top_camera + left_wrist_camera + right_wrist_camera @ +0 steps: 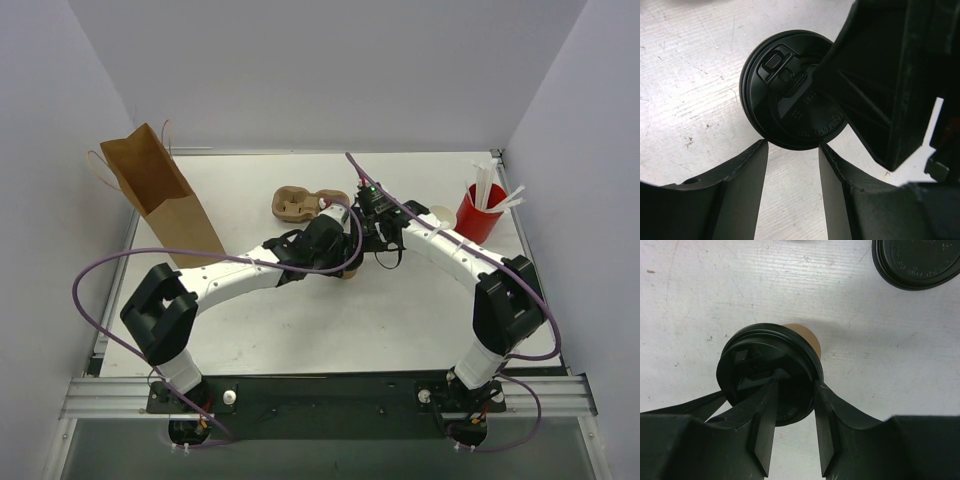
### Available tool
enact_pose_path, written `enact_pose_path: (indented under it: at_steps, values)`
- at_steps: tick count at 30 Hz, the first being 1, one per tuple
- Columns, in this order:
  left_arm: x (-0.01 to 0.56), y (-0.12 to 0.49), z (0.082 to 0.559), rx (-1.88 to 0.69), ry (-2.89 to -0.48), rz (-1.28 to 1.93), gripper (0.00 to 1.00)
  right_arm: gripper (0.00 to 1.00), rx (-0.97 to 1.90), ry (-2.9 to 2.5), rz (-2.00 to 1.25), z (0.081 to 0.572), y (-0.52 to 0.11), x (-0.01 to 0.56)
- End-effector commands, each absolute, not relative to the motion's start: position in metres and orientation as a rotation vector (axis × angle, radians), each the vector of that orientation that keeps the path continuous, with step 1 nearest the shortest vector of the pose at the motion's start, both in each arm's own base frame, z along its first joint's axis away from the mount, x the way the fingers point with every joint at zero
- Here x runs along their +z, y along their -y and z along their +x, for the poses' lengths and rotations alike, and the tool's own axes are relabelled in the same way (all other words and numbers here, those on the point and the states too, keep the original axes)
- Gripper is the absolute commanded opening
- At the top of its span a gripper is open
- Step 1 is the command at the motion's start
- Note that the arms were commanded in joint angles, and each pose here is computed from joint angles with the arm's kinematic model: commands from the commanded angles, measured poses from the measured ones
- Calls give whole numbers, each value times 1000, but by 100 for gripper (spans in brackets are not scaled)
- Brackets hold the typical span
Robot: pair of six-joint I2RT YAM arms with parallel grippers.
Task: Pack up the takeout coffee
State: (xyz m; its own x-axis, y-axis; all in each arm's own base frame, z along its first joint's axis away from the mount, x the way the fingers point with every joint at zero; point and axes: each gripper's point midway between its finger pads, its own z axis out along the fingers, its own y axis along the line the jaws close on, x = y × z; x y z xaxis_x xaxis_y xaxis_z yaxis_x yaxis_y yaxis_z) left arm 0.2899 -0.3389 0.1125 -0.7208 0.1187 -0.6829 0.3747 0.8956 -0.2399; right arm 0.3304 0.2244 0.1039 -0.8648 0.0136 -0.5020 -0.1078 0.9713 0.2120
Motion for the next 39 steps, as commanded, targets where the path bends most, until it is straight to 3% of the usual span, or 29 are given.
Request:
enact_pose_path:
  at_steps: [1,16,31,37,39]
  values:
    - [94,328,294,-397,-2372,318,54,30,322,-2624,-68,312,-224,112]
    - [86,325,293,-346,-2388,310,54,29,315,-2635,-56,307,-221,108]
    - [142,321,296,-448,-2328,234,54,29,386,-2632,-91,288,-233,126]
    - [159,324,298,-532,-2307,221,55,39,304,-2537,-153,312,-216,145]
    - [159,326,299,-533,-2312,231,55,47,266,-2484,-216,327,-210,156]
